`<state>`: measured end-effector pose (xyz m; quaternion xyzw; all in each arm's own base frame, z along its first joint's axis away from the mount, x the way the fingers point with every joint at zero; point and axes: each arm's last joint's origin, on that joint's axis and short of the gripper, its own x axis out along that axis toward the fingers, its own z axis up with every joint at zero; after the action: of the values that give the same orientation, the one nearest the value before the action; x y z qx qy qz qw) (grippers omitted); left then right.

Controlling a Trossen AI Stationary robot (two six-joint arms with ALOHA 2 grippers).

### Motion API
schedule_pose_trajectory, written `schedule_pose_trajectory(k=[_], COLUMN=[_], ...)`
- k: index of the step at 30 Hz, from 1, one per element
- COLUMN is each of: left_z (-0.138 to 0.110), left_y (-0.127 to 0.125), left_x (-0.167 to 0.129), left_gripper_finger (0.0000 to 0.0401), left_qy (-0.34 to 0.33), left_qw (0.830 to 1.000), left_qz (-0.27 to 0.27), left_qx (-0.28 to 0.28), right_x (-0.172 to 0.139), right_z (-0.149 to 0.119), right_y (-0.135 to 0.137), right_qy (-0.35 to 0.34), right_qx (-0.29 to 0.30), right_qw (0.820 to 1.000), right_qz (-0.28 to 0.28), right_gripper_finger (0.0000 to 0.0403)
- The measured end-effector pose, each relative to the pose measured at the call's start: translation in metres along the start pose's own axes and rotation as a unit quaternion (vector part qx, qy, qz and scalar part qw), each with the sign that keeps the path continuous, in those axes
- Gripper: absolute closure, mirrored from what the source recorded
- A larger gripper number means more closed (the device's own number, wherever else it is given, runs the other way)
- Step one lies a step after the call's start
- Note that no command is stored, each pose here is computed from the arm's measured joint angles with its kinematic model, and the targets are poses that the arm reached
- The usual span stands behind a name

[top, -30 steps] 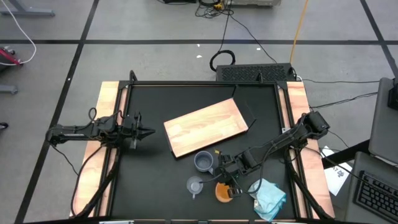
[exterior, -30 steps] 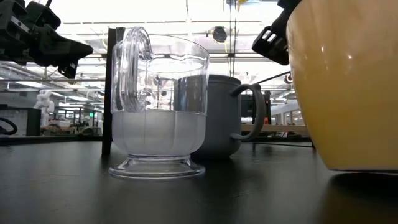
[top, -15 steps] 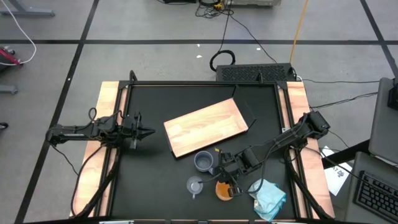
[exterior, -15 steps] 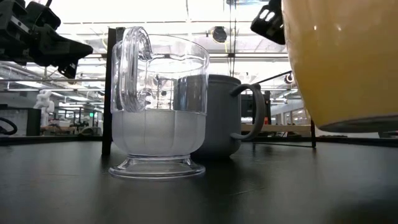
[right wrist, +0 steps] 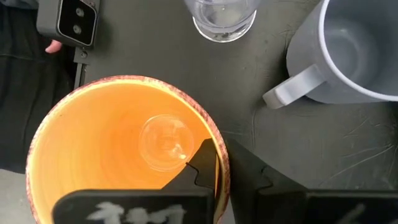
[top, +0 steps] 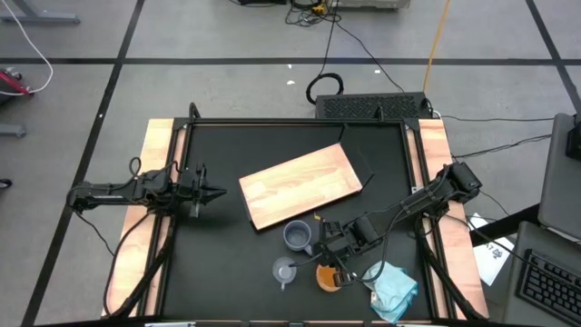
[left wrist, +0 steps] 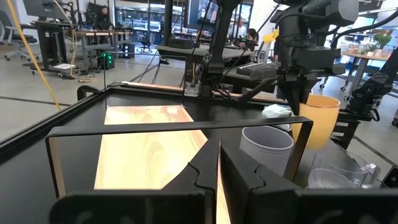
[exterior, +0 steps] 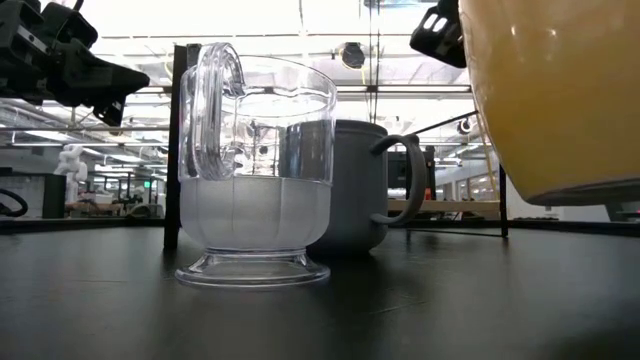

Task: Stack small to large cups/mugs on shelf
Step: Put the orange mug on the shelf

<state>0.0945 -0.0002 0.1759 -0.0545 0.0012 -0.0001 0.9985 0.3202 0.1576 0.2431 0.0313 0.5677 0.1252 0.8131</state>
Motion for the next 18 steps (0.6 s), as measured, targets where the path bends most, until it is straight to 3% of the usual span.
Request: schedule_pose_trajectory(k=[18], left_z=[0.0001], left_y=[0.0000], left_x=[0.0000], left_gripper_finger=[0.0384], left_qy=[0.000], left_qw=[1.000], left_qz=[0.000], left_qx=[0.000], right_x=[0.0000], right_z=[0.0003], right_y=[0.0005], right_qy=[-0.002], right_qx=[-0.015], right_qw=[1.000], right_qz=[0.001], right_gripper_finger=[0.0395])
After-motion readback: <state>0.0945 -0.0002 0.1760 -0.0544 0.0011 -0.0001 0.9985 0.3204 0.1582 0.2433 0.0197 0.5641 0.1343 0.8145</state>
